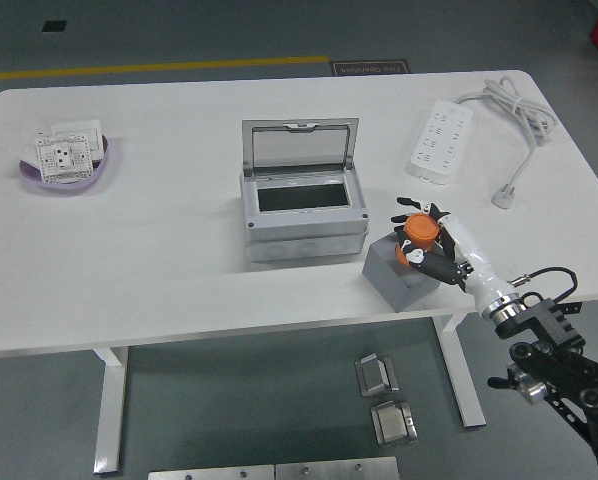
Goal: Pick up the cylinder from the cube,place it in the box,flap close box
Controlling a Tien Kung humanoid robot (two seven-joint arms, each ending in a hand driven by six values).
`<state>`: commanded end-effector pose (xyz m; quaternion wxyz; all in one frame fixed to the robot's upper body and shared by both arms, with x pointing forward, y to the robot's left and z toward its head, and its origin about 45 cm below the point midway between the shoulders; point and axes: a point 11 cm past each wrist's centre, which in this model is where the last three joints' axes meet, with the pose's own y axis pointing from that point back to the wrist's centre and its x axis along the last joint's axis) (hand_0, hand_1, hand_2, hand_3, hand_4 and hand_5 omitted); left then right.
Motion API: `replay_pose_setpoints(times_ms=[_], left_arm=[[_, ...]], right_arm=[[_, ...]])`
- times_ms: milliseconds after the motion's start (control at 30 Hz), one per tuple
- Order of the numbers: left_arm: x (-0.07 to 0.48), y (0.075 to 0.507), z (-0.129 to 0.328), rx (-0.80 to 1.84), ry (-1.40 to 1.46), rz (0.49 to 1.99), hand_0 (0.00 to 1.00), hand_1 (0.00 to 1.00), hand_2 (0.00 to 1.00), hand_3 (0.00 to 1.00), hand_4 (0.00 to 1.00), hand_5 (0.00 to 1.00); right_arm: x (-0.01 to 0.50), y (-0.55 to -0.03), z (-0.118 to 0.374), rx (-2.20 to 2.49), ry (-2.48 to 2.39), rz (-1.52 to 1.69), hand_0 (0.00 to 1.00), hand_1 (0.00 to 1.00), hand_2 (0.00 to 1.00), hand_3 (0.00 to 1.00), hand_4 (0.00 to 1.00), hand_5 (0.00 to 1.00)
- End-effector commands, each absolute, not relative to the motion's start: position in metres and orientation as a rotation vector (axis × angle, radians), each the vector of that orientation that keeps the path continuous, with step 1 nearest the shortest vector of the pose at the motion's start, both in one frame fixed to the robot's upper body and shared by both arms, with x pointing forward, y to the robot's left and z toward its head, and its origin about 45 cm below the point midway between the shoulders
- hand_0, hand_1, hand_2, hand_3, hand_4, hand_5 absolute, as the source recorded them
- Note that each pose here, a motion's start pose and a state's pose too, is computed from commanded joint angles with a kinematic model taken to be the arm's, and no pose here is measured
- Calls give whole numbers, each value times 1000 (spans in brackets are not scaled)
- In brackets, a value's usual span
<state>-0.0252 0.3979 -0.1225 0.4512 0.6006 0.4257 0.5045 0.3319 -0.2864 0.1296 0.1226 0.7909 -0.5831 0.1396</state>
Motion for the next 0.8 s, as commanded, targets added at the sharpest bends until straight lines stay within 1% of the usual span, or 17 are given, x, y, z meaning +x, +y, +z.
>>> replay_pose_setpoints(times_ms=[67,100,267,300,467,500,667,700,800], left_arm=[[-25,398,-123,1483,1052,1247,661,661,566,604,623,259],[-25,398,-123,1482,1053,1248,660,661,566,604,624,258],[-24,397,-123,1479,1055,1248,660,661,566,604,624,258],[-23,397,-123,1478,1054,1249,661,661,567,605,623,259],[-22,398,-122,1476,1053,1251,661,661,567,605,623,259],[-21,398,-122,1476,1053,1251,661,661,567,604,624,260],[-20,398,-122,1476,1052,1251,661,661,567,604,624,260],[-20,398,-122,1476,1052,1252,662,660,567,604,624,260],[-19,399,-122,1477,1051,1253,662,660,567,604,624,260]], right_arm=[[332,-285,131,2307,-1697,421,657,587,557,544,2,2],[333,-285,132,2307,-1694,431,624,559,537,440,2,2],[336,-280,139,2313,-1682,490,624,559,537,440,2,2],[338,-279,142,2315,-1678,506,587,454,427,248,2,2],[344,-275,153,2322,-1664,567,587,454,427,248,2,2],[346,-274,156,2324,-1662,580,558,388,335,223,2,2],[354,-271,168,2332,-1655,632,558,388,335,223,2,2],[357,-270,172,2335,-1651,649,568,398,354,224,2,2],[366,-263,185,2342,-1628,710,568,398,354,224,2,2]])
